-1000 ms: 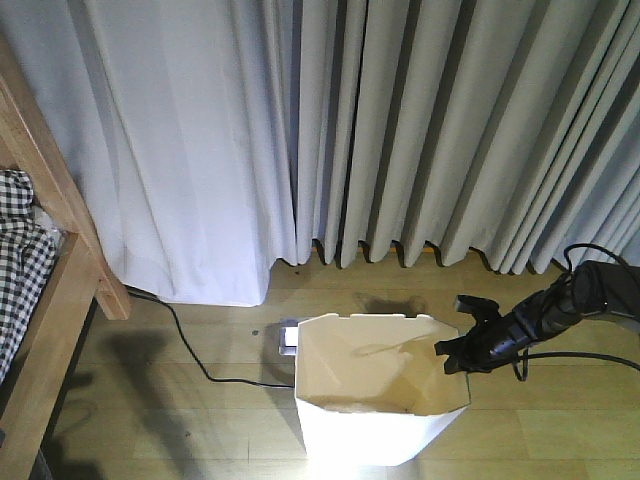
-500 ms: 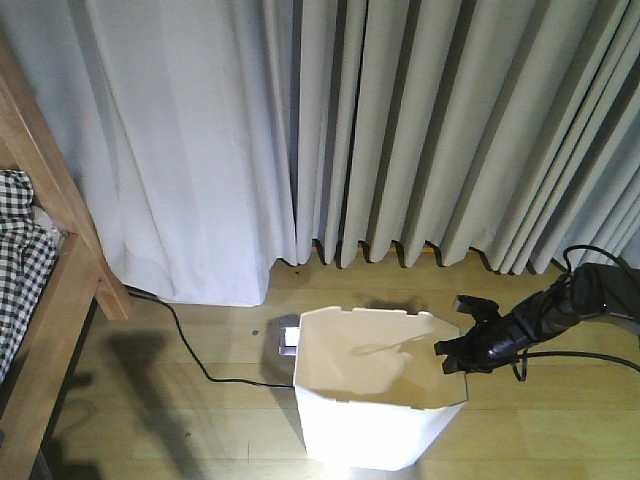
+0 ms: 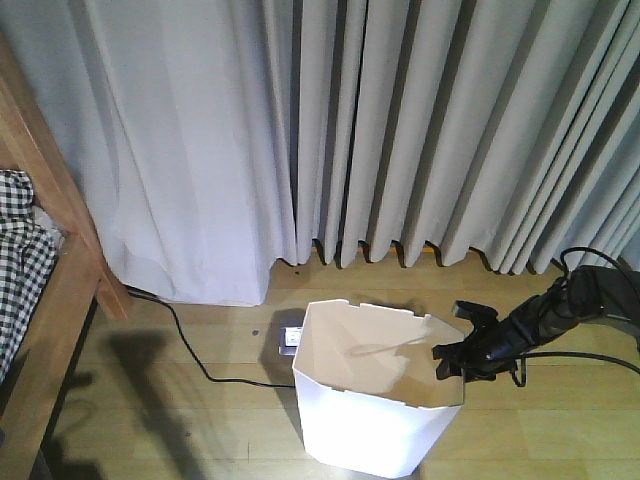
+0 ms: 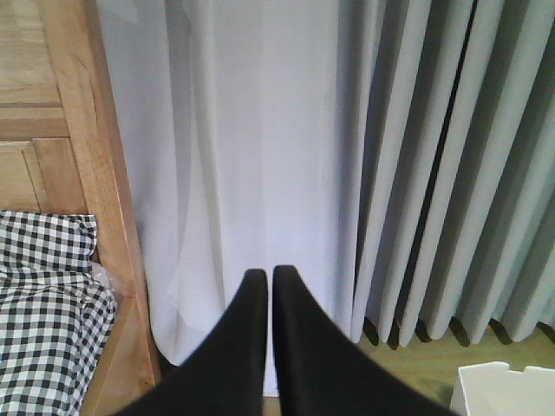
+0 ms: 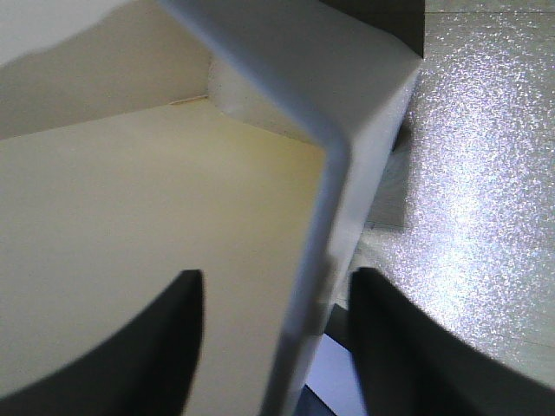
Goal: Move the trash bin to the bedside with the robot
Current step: 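Open the right gripper and raise it away from the bin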
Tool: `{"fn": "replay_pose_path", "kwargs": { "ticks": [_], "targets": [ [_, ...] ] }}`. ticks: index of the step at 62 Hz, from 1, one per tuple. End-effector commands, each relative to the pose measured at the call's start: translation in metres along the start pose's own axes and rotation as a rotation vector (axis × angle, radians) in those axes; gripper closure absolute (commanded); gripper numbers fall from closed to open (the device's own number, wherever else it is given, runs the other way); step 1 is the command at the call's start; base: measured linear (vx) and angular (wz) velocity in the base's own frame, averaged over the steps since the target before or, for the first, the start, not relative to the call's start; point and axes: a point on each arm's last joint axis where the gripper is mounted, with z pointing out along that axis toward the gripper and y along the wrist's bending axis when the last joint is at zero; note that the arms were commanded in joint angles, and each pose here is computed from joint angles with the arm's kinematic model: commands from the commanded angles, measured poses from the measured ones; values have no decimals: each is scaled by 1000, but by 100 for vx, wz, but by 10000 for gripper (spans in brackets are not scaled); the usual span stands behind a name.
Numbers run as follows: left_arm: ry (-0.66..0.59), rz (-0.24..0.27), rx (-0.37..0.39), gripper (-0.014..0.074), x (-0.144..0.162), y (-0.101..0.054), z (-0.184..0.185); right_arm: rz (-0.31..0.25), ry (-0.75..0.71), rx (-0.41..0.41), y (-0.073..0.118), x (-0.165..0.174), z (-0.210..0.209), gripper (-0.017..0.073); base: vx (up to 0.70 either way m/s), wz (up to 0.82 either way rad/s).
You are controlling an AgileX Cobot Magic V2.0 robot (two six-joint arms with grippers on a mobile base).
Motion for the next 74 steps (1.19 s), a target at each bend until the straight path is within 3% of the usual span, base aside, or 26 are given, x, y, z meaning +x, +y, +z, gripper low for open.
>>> {"fn": "replay_pose_path", "kwargs": {
  "ticks": [1,11,22,28,36,40,49,53,61,74],
  "targets": [
    [-65,-6,7,599,-1,0,0,-24,-45,-10,7,-21,-24,83,0,0],
    [-65,-6,7,599,-1,0,0,-27,-70,20,4,-23,-24,-29,0,0],
    [-65,-6,7,599,-1,0,0,-17,-82,30,2,-24,-24,-28,0,0],
    [-65,-6,7,599,-1,0,0,34,-103,-6,7,-30,-30,-24,0,0],
    [-65,-6,7,599,-1,0,0,-56,-112,-8,14,-38,-50,-24,0,0],
    [-65,-6,7,599,-1,0,0,-59,-134,27,17,-37,-62,-24,0,0],
    [-65,-6,7,599,-1,0,0,13,-212,189,18,-24,-94,-24,0,0],
    [-65,-6,7,599,-1,0,0,-25,-214,239,24,-15,-108,-24,0,0],
    [-65,-6,7,599,-1,0,0,-174,-192,255,46,0,-143,-24,0,0],
    [-65,-6,7,599,-1,0,0,-240,-326,328,93,9,-229,-24,0,0]
  ]
}}
